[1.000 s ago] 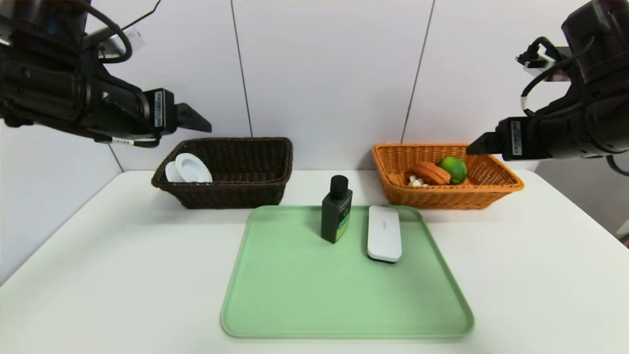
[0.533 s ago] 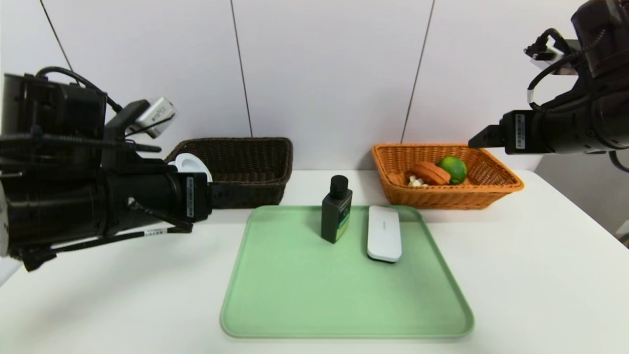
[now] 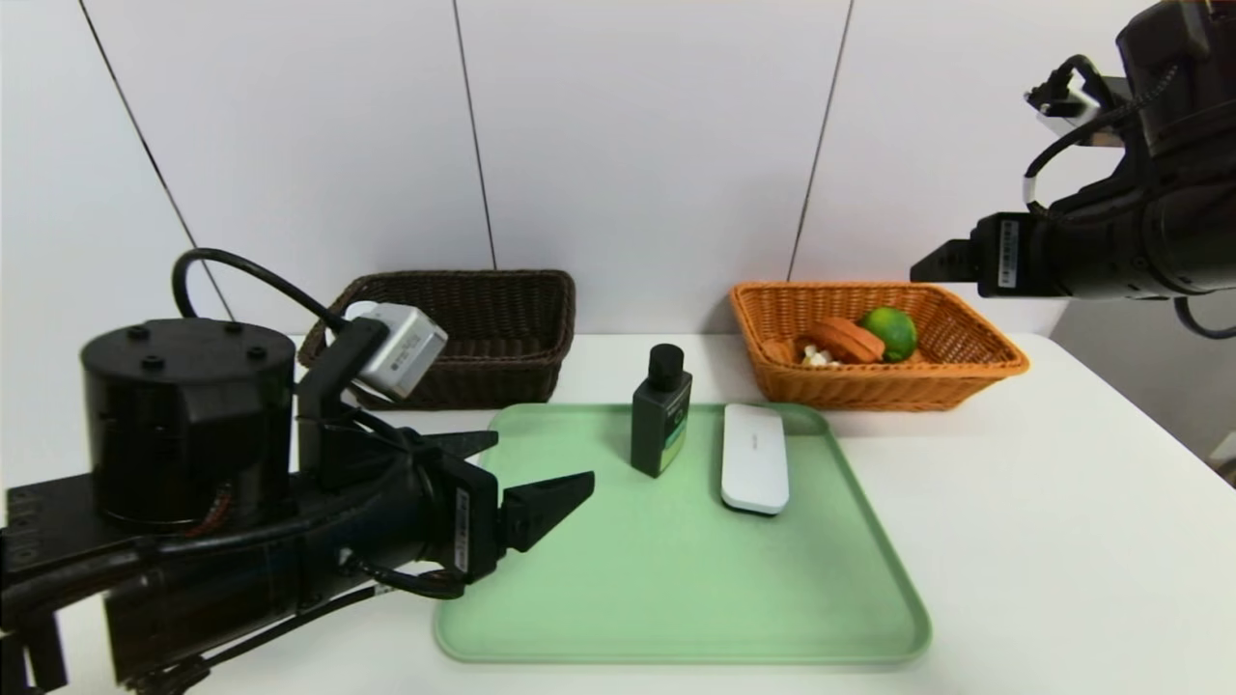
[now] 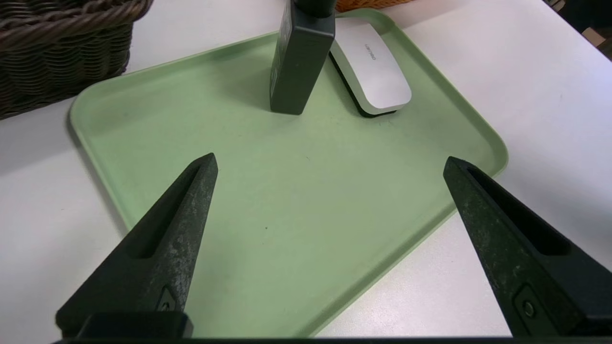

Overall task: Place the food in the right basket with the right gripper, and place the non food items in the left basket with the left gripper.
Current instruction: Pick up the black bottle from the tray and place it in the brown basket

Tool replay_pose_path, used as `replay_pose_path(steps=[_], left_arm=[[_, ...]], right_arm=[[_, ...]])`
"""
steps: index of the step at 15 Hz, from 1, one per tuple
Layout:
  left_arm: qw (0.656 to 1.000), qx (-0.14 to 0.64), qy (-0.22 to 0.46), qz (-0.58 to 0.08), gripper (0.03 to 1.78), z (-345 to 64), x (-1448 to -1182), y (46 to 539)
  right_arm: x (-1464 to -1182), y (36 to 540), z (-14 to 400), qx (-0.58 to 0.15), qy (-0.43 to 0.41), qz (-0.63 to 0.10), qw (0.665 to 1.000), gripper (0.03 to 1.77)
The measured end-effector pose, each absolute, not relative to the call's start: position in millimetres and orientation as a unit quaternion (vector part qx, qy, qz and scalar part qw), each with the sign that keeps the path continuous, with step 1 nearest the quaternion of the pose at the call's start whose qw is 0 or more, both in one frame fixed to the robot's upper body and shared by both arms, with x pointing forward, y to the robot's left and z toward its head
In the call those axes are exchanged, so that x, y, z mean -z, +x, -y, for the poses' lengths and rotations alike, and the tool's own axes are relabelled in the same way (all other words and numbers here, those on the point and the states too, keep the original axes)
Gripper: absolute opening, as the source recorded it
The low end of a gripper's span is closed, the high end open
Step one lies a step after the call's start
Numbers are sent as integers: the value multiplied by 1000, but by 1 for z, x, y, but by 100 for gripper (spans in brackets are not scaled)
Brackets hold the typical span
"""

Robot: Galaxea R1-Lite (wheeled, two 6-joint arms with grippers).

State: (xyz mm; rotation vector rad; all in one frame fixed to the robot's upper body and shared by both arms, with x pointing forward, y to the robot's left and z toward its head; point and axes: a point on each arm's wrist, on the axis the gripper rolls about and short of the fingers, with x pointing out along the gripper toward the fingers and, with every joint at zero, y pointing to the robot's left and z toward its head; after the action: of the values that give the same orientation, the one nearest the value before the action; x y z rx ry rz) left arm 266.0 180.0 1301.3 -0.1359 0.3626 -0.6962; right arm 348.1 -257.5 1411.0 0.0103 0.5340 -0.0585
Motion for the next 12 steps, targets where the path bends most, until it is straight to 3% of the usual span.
replay_pose_path(steps=[7, 12], left_arm=[[941, 323, -51, -91, 169, -126, -1251, 304], [942, 316, -16, -107, 169, -113, -1224, 314]], right_arm=[[-1410, 352, 259, 26, 21, -229, 973, 171], [-1407, 355, 268, 21, 29, -237, 971, 171]])
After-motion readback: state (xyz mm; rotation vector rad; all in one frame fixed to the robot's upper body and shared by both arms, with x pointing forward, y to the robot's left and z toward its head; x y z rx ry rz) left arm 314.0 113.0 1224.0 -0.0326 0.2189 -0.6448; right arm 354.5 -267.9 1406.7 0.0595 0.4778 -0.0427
